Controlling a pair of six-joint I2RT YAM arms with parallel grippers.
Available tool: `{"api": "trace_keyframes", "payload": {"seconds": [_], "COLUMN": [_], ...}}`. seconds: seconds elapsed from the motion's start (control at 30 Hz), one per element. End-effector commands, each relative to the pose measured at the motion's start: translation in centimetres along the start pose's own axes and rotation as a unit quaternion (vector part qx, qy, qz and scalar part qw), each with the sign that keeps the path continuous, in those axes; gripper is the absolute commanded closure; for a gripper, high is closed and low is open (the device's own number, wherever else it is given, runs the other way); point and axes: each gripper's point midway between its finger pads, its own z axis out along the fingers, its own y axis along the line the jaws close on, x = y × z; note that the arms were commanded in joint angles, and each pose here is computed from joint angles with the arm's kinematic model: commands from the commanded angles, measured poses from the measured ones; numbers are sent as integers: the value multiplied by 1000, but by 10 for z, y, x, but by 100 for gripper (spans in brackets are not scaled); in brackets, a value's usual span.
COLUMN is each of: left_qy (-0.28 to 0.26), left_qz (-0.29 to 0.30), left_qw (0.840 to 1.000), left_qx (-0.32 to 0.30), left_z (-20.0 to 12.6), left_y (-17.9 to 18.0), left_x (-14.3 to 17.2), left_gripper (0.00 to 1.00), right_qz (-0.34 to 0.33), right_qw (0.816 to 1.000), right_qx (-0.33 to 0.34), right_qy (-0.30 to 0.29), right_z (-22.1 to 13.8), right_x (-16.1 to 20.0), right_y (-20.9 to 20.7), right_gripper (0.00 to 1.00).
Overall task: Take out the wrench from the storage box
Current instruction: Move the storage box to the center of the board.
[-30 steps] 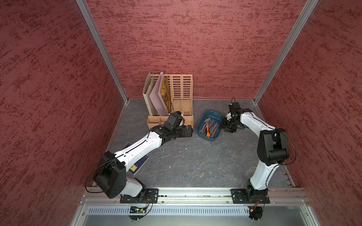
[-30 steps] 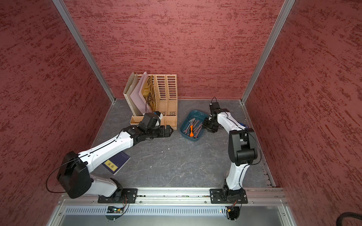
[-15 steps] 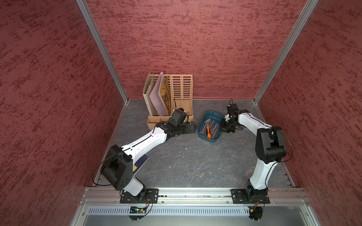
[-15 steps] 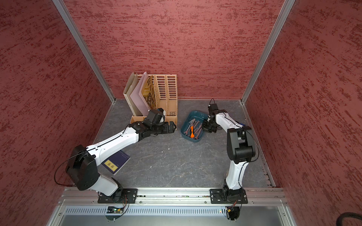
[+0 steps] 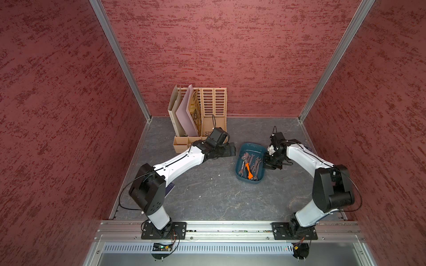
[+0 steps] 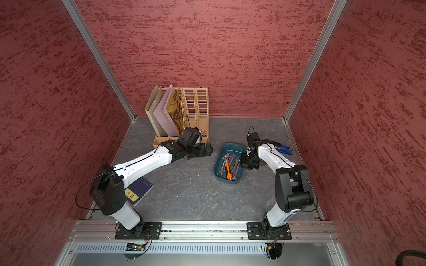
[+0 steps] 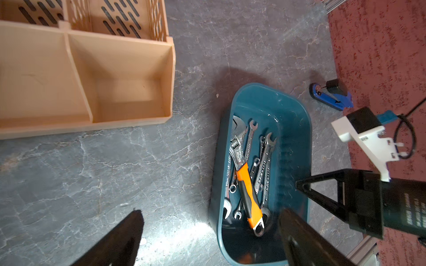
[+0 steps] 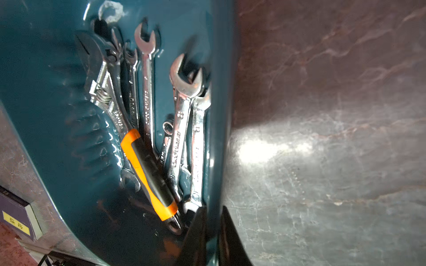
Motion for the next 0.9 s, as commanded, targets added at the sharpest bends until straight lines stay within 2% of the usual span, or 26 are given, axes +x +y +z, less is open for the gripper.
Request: {"api": "trace_keyframes", "payload": {"seconds": [0.0,0.2,0.57,0.7,0.87], "left_qy": [22,53,75,81,82], "left_qz": [-2,-6,-28,-43,-57], "left_qw": [1000,998,990,986,982], "left_qx": [-8,-26,-114,-137,-160], "left_z": [6,18,13,9,2], "left_y": [-6,-3,46,64,81], "left_x": [14,41,79,93,104], "left_gripper": [9,21,44,56,78], "right_qz": [-20,-44,-84,-95,-107], "right_qw": [999,997,993,992,991], "right_qx": [-19,-23,-27,-32,-24], "right_qy": [22,50,77,81,83], "right_z": [-5,6,27,33,37], "right_x": [27,55,76,80,79], "right_y": [16,36,75,91,100], "right_gripper": [87,87,85,83,79]}}
